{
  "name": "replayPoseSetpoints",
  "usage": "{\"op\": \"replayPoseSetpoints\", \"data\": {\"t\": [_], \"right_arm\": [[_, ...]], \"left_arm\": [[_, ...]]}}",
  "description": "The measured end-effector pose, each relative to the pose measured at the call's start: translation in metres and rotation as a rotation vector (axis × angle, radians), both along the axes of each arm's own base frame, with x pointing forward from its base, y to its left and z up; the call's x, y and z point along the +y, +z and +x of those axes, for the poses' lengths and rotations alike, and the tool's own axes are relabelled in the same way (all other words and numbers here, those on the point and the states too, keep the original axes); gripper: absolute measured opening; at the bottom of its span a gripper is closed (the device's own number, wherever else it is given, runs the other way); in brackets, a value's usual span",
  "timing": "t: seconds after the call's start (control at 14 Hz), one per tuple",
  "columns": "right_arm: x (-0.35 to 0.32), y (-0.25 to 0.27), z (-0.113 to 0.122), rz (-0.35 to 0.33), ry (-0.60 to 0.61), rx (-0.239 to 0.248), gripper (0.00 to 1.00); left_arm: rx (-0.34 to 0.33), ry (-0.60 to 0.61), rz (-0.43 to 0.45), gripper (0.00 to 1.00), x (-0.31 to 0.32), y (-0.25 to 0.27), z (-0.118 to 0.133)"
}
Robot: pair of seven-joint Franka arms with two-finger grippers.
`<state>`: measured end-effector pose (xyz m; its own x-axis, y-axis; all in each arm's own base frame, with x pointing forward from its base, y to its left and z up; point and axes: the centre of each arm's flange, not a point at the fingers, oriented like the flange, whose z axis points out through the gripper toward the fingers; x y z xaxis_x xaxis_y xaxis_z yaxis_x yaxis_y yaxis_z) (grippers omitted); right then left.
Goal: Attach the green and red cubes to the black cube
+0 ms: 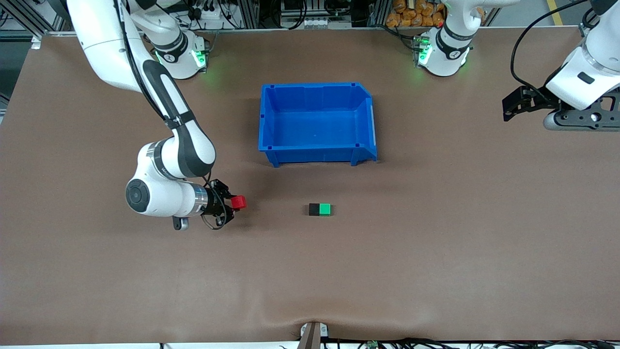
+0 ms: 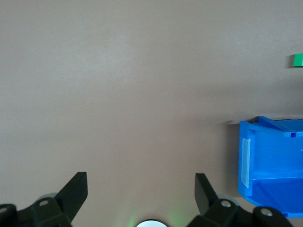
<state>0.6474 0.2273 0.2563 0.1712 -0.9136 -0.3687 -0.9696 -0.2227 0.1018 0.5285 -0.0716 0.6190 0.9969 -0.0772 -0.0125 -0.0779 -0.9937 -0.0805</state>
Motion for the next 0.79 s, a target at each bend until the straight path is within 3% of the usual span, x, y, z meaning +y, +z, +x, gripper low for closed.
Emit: {"op": "replayPoseSetpoints", "data": {"t": [0.79], "right_arm": [[0.033, -0.004, -0.001, -0.008, -0.082, -0.029, 0.4]], "left_arm": [[0.003, 0.0, 0.0, 1.0, 0.0, 0.0, 0.0]]}}
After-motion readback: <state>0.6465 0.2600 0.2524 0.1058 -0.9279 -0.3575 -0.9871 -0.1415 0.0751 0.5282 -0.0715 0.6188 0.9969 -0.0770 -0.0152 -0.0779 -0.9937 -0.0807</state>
